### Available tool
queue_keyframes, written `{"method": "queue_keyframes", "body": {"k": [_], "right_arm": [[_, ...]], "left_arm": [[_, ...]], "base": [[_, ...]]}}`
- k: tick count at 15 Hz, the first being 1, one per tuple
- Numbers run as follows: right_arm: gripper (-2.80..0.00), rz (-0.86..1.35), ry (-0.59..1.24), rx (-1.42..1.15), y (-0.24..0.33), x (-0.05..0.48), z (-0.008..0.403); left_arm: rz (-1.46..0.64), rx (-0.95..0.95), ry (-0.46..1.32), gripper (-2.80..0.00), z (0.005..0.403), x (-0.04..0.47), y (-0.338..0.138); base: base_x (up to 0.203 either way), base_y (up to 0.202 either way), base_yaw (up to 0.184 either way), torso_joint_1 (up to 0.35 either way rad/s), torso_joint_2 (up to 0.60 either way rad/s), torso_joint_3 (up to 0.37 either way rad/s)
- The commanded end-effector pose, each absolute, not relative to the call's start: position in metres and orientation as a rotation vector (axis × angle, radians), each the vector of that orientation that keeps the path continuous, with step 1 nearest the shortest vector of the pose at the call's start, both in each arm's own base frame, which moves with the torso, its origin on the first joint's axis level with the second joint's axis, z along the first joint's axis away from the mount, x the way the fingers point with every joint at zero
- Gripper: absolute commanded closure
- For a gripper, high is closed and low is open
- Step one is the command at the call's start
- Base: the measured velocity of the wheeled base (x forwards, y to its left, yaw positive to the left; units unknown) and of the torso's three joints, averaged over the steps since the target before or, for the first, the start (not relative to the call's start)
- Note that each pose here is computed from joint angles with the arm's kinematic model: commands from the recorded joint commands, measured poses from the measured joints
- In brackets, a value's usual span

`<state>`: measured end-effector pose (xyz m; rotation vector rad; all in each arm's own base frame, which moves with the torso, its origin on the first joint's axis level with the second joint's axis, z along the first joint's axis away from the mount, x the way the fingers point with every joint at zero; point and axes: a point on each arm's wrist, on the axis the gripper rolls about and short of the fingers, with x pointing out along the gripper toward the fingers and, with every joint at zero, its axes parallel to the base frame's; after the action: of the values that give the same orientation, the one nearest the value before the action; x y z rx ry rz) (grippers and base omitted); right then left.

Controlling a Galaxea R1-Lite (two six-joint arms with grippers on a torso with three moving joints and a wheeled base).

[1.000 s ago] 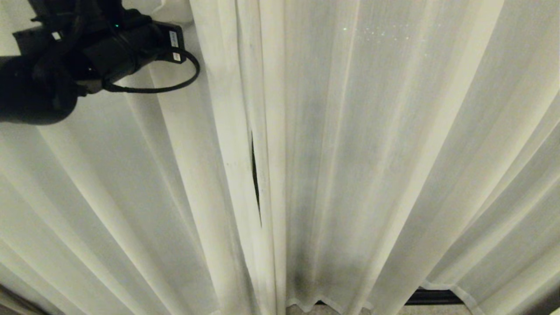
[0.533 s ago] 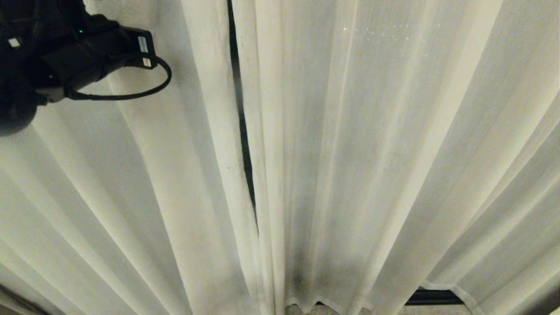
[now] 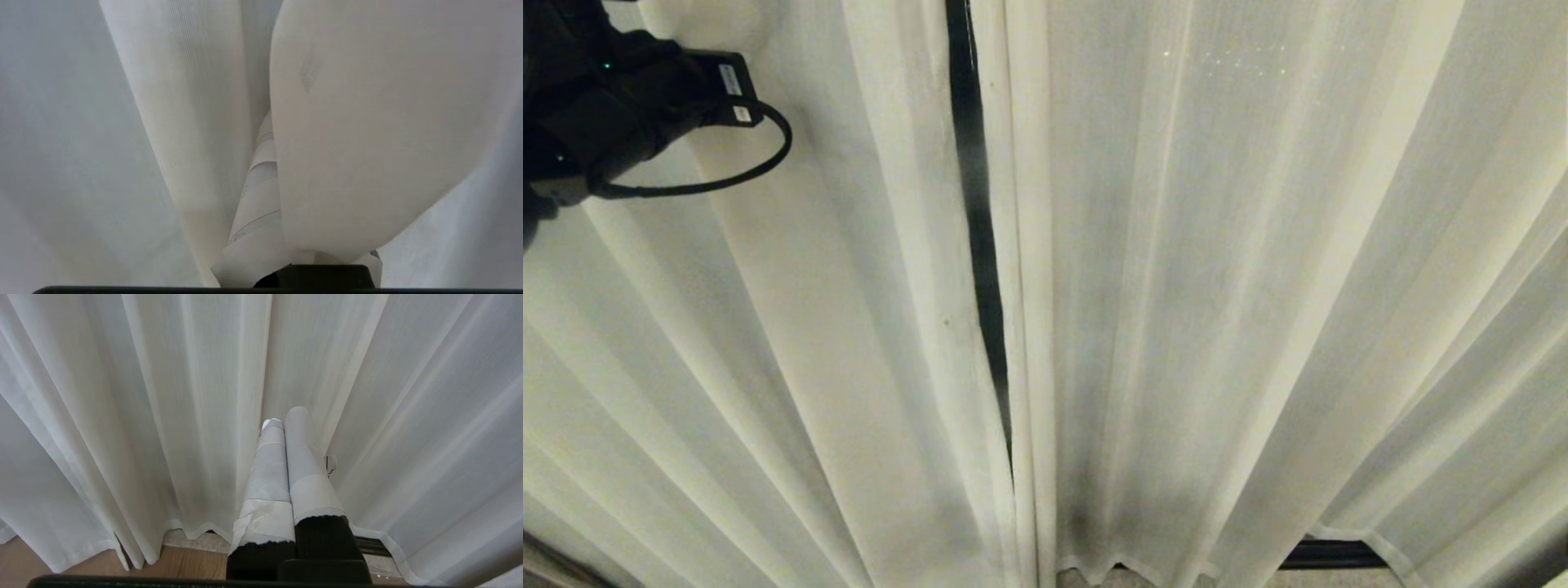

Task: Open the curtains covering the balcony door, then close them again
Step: Pull the inner curtains open on both sides

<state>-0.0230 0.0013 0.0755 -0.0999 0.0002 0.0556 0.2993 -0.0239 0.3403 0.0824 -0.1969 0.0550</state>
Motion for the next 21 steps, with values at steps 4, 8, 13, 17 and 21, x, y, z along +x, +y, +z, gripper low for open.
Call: {"method": "queue_keyframes", "body": {"k": [4,8,13,17,21], "right_arm": [[0.0,0.057,0.002,-0.101,0.001,-0.023,0.075],[0.0,0.057,0.002,-0.101,0.001,-0.023,0.075],[0.0,0.057,0.002,-0.101,0.001,-0.023,0.075],[0.0,0.057,0.002,-0.101,0.001,-0.023,0.075],[0.0,0.057,0.002,-0.101,0.001,-0.023,0.075]], "left_arm": [[0.061,0.064,-0.199,0.0,0.34,0.299,-0.022],[0.062,0.064,-0.199,0.0,0.34,0.299,-0.021],[0.091,0.065,-0.198,0.0,0.34,0.299,-0.013],[0.11,0.063,-0.199,0.0,0.341,0.299,-0.006],[0.111,0.055,-0.201,0.0,0.341,0.299,-0.006]], "base": [[0.0,0.0,0.0,0.0,0.0,0.0],[0.0,0.0,0.0,0.0,0.0,0.0],[0.001,0.102,-0.003,0.002,0.0,0.002],[0.0,0.194,0.002,0.006,0.0,0.003],[0.0,0.193,0.003,0.003,0.0,0.0]]}}
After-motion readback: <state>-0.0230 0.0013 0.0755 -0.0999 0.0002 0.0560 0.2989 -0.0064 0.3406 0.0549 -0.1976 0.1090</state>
